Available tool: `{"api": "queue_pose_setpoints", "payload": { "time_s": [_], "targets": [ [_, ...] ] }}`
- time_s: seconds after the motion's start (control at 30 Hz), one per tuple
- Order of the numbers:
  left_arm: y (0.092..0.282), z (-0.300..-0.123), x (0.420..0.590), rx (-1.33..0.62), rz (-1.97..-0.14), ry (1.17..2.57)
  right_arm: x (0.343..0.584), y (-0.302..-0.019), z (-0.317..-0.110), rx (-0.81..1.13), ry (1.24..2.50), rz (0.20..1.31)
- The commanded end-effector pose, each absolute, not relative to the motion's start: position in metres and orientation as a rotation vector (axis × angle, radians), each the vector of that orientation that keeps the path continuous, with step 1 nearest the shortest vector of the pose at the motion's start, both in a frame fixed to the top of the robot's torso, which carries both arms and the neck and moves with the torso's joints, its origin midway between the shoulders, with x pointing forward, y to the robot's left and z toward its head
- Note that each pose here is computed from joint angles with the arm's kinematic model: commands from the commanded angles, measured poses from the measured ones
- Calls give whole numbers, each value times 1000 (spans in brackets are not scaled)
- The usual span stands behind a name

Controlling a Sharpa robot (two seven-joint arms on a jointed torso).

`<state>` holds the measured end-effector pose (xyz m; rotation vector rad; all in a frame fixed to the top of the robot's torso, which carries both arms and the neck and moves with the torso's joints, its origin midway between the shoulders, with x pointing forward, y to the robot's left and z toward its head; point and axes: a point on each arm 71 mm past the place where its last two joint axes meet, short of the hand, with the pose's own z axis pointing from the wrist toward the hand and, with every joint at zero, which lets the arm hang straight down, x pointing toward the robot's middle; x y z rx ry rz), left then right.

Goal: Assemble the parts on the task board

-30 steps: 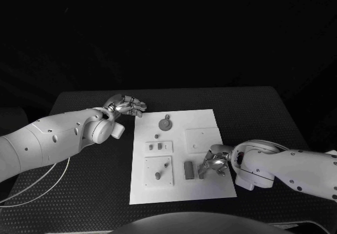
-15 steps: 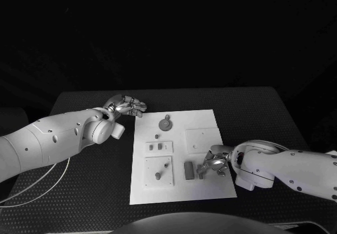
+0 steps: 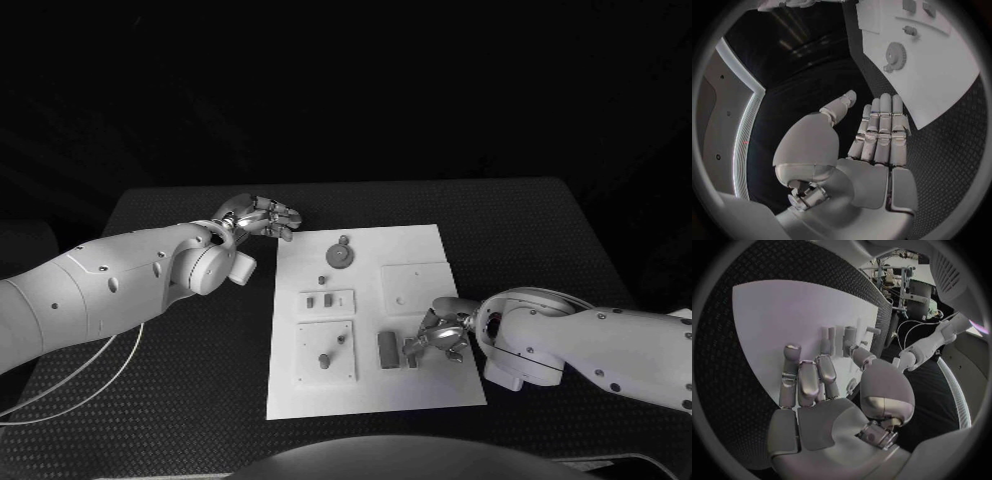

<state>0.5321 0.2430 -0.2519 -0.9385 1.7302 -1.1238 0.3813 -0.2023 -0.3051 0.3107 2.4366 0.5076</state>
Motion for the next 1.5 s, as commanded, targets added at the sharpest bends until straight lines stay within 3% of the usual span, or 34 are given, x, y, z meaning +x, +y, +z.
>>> {"api": "queue_pose_setpoints", "payload": {
  "time_s": [0.03,0.57,1.0,1.5],
  "targets": [
    [241,-251,532,-935,-1143,1735,378,-198,-307,273,2444,536],
    [241,-251,532,-935,-1142,1734,392,-214,-309,285,2369,491],
    [241,-251,532,-935,-1143,1735,394,-205,-311,268,2378,499],
    [241,-251,532,-935,-1143,1735,395,-202,-316,165,2381,433]
  ]
}}
